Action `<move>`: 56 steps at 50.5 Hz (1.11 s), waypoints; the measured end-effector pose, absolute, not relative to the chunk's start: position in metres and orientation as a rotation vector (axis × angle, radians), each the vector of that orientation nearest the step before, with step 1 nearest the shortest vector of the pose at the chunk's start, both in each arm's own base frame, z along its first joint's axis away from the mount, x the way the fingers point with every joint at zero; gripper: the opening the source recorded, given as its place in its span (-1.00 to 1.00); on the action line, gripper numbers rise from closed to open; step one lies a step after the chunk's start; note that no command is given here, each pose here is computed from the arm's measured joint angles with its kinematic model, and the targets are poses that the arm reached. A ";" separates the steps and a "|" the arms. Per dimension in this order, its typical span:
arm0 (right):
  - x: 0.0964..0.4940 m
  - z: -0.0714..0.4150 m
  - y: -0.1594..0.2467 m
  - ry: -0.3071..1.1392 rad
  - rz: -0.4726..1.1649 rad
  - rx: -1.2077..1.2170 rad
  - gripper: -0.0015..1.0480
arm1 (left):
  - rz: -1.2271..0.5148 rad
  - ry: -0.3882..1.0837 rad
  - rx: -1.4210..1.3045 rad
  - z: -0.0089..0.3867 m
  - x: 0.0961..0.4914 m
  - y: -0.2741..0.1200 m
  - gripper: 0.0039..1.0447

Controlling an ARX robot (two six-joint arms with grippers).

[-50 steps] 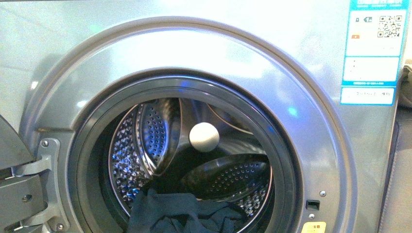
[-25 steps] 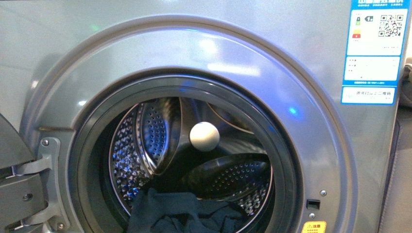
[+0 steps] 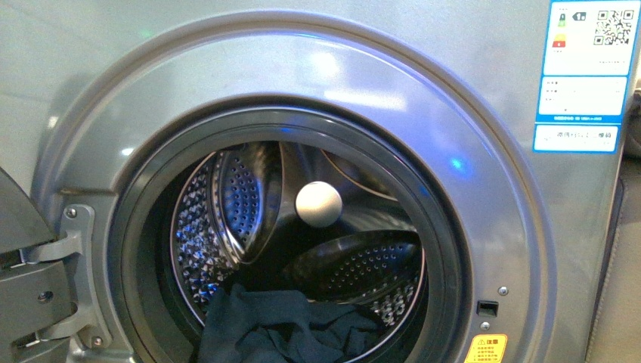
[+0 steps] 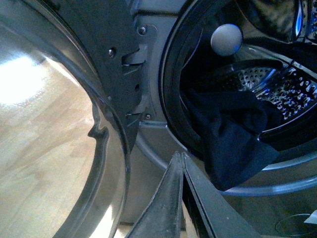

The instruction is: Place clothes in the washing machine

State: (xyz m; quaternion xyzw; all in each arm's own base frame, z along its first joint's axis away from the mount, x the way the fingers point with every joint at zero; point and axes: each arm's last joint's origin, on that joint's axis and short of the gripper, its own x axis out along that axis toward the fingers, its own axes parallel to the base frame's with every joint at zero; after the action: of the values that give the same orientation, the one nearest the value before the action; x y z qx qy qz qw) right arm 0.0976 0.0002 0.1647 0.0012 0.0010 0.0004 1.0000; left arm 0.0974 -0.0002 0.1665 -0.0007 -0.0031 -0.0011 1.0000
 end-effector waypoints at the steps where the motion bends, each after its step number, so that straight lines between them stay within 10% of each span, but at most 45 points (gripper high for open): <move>1: 0.098 0.165 0.000 0.002 0.001 0.002 -0.95 | -0.002 -0.006 -0.001 0.166 0.097 0.000 -0.94; 27: 0.098 0.165 0.000 0.002 0.000 0.001 -0.95 | -0.002 -0.006 -0.002 0.166 0.097 0.000 -0.84; 50: 0.098 0.165 0.000 0.002 0.000 0.002 0.71 | -0.002 -0.006 -0.002 0.166 0.097 0.000 0.87; 56: 0.098 0.165 0.000 0.002 0.000 0.002 0.84 | -0.002 -0.006 -0.002 0.166 0.097 0.000 0.88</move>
State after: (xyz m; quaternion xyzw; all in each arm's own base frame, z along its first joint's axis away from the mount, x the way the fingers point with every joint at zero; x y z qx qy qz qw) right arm 0.0976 0.0002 0.1647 0.0012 0.0010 0.0002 1.0000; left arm 0.0974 -0.0002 0.1665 -0.0009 -0.0031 -0.0011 1.0000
